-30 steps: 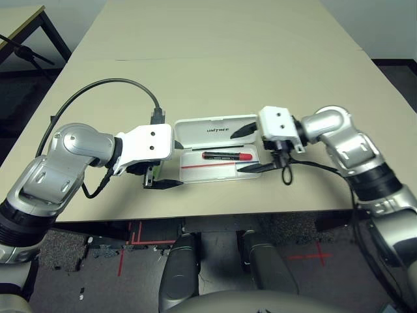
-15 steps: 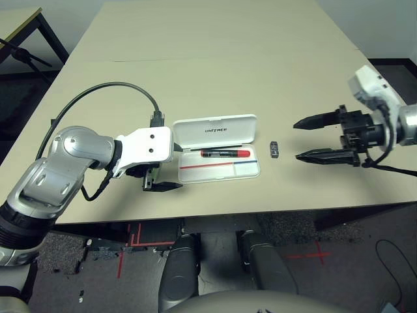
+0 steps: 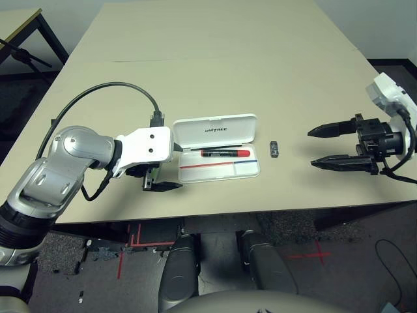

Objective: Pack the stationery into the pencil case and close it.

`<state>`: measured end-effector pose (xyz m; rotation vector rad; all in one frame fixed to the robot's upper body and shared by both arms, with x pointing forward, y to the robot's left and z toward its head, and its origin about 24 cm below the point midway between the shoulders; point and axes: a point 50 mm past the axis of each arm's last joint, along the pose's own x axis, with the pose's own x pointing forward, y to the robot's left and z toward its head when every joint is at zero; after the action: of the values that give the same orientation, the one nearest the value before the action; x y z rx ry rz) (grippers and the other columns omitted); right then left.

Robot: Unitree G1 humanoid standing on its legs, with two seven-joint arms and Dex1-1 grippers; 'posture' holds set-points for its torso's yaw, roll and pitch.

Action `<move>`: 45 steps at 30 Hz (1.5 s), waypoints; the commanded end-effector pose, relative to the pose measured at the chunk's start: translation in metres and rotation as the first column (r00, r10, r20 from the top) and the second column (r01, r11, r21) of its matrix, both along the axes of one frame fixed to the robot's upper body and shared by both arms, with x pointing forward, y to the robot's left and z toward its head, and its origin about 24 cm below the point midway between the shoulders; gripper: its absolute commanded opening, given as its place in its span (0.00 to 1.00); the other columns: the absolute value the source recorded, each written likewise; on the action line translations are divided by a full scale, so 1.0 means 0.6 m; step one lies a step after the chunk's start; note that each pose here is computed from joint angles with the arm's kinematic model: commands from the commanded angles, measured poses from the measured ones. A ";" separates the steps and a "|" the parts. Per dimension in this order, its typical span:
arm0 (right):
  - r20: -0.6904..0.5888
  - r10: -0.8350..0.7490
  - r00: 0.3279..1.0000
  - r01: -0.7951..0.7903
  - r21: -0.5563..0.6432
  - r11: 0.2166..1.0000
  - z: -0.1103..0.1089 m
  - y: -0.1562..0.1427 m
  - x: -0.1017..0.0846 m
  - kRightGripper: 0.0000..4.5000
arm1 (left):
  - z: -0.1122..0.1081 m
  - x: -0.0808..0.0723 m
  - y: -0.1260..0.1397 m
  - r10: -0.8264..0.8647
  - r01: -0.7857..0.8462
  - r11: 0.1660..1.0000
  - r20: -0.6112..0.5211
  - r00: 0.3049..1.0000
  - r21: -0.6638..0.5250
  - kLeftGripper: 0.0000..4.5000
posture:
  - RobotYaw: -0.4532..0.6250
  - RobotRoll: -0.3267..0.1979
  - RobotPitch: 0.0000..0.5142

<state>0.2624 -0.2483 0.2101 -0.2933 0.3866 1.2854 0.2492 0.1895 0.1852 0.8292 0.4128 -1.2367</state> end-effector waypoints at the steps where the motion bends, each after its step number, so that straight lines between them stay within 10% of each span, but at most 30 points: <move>1: 0.016 0.014 1.000 -0.014 -0.004 1.000 0.003 0.007 0.003 0.99 | 0.003 0.014 0.030 0.260 -0.258 0.965 -0.031 0.965 0.050 1.00 | 0.38 0.62 0.29; 9: 0.018 0.027 0.999 -0.027 -0.014 1.000 -0.002 0.012 0.007 0.99 | 0.009 0.042 0.044 0.666 -0.676 0.736 -0.147 0.731 -0.027 1.00 | 0.39 0.62 0.29; 31: 0.020 0.042 0.999 -0.042 -0.039 0.998 -0.014 0.012 0.007 0.99 | -0.036 0.028 0.047 0.845 -0.906 0.395 -0.325 0.424 -0.154 1.00 | 0.38 0.62 0.32; 45: 0.009 0.054 0.999 -0.053 -0.050 0.997 -0.026 0.014 0.005 0.99 | -0.072 0.000 0.055 0.887 -0.939 0.328 -0.310 0.343 -0.100 1.00 | 0.39 0.62 0.38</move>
<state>0.2664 -0.2415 0.2007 -0.3511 0.3803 1.3139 0.2538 0.2233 0.1444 0.0989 0.7272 -0.2259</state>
